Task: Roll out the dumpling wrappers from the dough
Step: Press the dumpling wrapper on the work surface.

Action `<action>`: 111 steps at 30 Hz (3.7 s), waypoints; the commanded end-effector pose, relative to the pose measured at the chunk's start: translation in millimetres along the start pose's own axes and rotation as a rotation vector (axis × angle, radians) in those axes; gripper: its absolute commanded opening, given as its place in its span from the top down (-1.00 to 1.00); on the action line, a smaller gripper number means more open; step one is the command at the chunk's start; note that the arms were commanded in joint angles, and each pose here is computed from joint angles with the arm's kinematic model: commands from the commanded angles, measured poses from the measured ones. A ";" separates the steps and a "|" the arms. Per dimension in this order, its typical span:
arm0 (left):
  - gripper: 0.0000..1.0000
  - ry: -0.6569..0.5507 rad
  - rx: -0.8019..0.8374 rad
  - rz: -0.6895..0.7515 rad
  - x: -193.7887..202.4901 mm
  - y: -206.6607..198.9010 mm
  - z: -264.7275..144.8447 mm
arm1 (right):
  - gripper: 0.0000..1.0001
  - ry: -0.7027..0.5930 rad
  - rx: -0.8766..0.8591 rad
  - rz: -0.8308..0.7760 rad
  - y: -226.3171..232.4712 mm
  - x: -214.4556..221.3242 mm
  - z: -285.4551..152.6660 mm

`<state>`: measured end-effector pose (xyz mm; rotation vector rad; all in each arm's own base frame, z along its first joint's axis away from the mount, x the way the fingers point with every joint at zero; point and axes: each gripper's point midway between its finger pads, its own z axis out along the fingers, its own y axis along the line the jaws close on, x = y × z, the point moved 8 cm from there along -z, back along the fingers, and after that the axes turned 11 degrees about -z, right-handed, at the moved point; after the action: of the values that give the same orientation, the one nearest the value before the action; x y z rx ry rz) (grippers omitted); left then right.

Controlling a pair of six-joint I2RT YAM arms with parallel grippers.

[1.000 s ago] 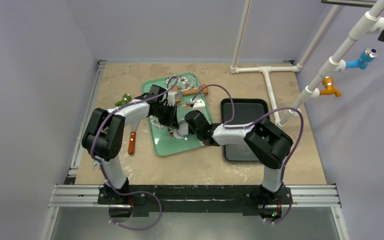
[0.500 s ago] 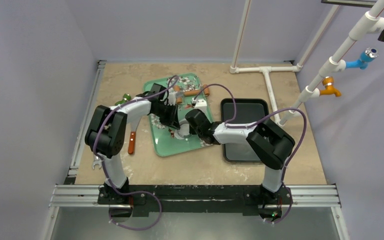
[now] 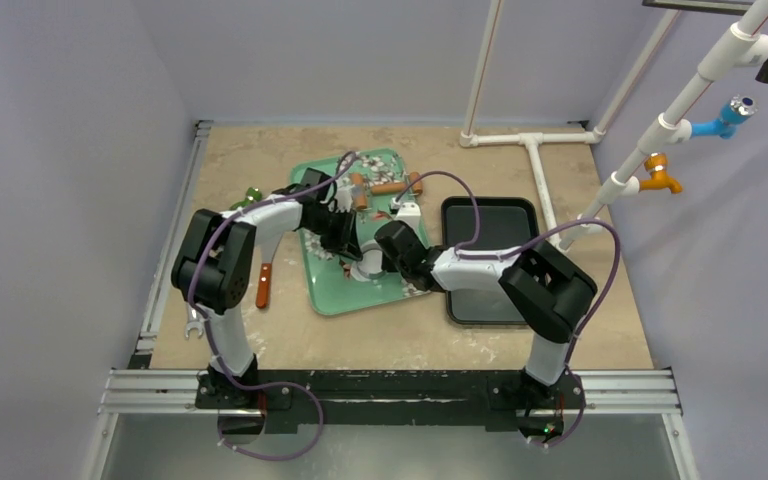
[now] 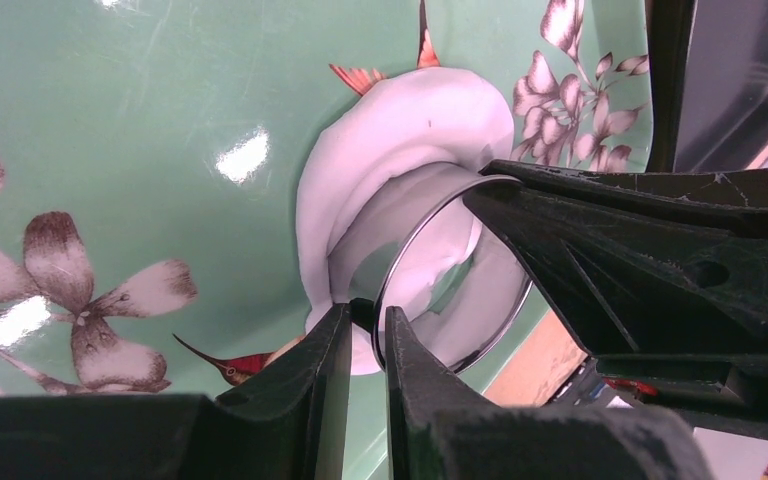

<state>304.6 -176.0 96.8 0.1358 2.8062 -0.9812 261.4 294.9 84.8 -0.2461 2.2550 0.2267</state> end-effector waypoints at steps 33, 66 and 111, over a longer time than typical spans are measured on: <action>1.00 0.094 -0.025 0.033 38.3 5.2 14.8 | 1.00 0.175 0.028 -0.093 0.7 26.2 -1.4; 1.00 0.179 0.023 0.025 55.7 4.9 10.2 | 1.00 0.150 0.067 -0.130 -2.7 -16.5 17.5; 1.00 0.009 -0.014 0.210 -43.0 -19.9 -11.2 | 1.00 0.251 0.037 -0.085 14.4 35.2 -44.6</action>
<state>308.1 -186.2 105.5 0.3350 2.9149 -0.9761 239.5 296.4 93.2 -0.3181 2.3947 0.0629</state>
